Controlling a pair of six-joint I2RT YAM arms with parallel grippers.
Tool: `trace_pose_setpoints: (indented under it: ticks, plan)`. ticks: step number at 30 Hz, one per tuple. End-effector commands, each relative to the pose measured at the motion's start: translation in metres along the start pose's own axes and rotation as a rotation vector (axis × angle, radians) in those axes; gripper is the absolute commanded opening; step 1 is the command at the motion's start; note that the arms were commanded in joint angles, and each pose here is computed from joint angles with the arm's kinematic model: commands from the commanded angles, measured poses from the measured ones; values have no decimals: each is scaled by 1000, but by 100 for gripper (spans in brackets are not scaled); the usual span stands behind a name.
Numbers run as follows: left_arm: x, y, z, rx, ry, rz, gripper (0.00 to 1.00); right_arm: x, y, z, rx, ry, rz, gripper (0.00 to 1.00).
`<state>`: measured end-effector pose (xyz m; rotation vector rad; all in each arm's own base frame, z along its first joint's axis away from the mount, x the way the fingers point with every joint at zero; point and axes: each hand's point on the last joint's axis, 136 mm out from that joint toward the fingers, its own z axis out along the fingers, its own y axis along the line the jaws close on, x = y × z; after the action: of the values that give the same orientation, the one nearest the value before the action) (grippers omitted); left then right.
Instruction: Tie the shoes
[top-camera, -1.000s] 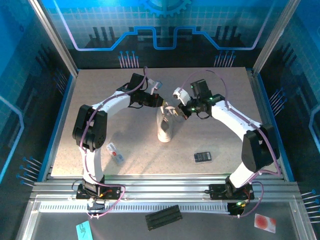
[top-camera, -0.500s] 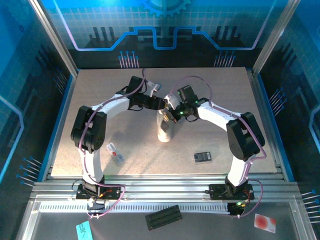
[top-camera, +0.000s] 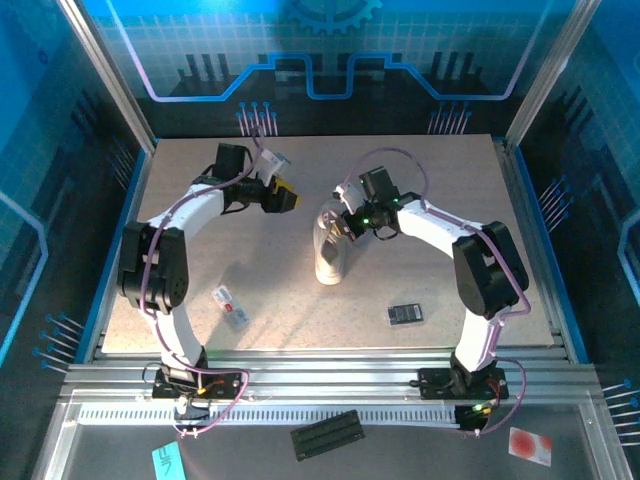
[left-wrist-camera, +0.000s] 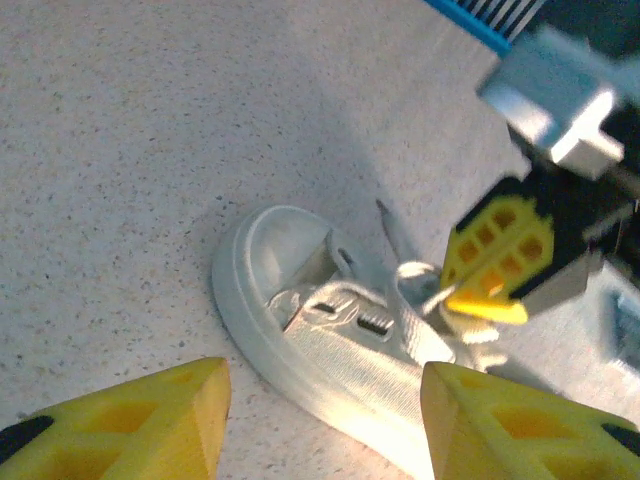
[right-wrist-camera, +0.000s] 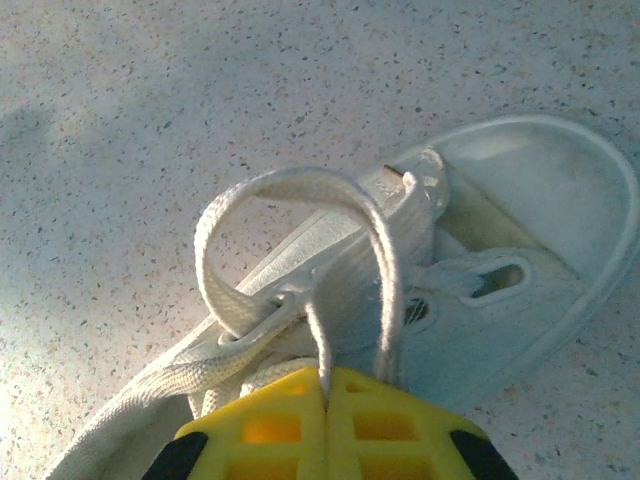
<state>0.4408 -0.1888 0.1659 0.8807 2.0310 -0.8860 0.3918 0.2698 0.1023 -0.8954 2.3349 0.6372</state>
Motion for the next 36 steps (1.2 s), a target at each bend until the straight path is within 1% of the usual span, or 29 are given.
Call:
trace_pose_setpoints:
  ticks: [1, 3, 6, 12, 19, 26, 32, 34, 35, 36]
  plan:
    - [20, -4, 17, 71, 70, 216, 53, -7, -8, 1, 5, -2, 17, 0]
    - [28, -4, 27, 90, 110, 279, 53, -7, -9, 1, 8, 0, 21, 0]
    - [44, -1, 47, 93, 201, 381, 53, -7, -10, 3, 6, 8, 24, 0]
    - [50, 0, 72, 119, 233, 471, 53, -5, -11, 5, 2, 25, 15, 0]
    - [51, -1, 92, 135, 256, 499, 52, -3, -11, 5, -3, 36, 8, 0]
    - [48, 3, 103, 137, 261, 502, 50, -3, -8, 6, -26, 32, -1, 0]
    - [60, -3, 115, 179, 306, 519, 47, -8, -5, 5, -44, 18, -12, 0]
    - [64, -4, 118, 185, 322, 523, 43, -11, -4, 4, -48, 10, -16, 0]
    - [65, -5, 119, 187, 327, 521, 38, -12, -4, 2, -49, 7, -17, 1]
    - [66, -5, 119, 189, 332, 518, 28, -14, -3, 0, -49, 1, -19, 5]
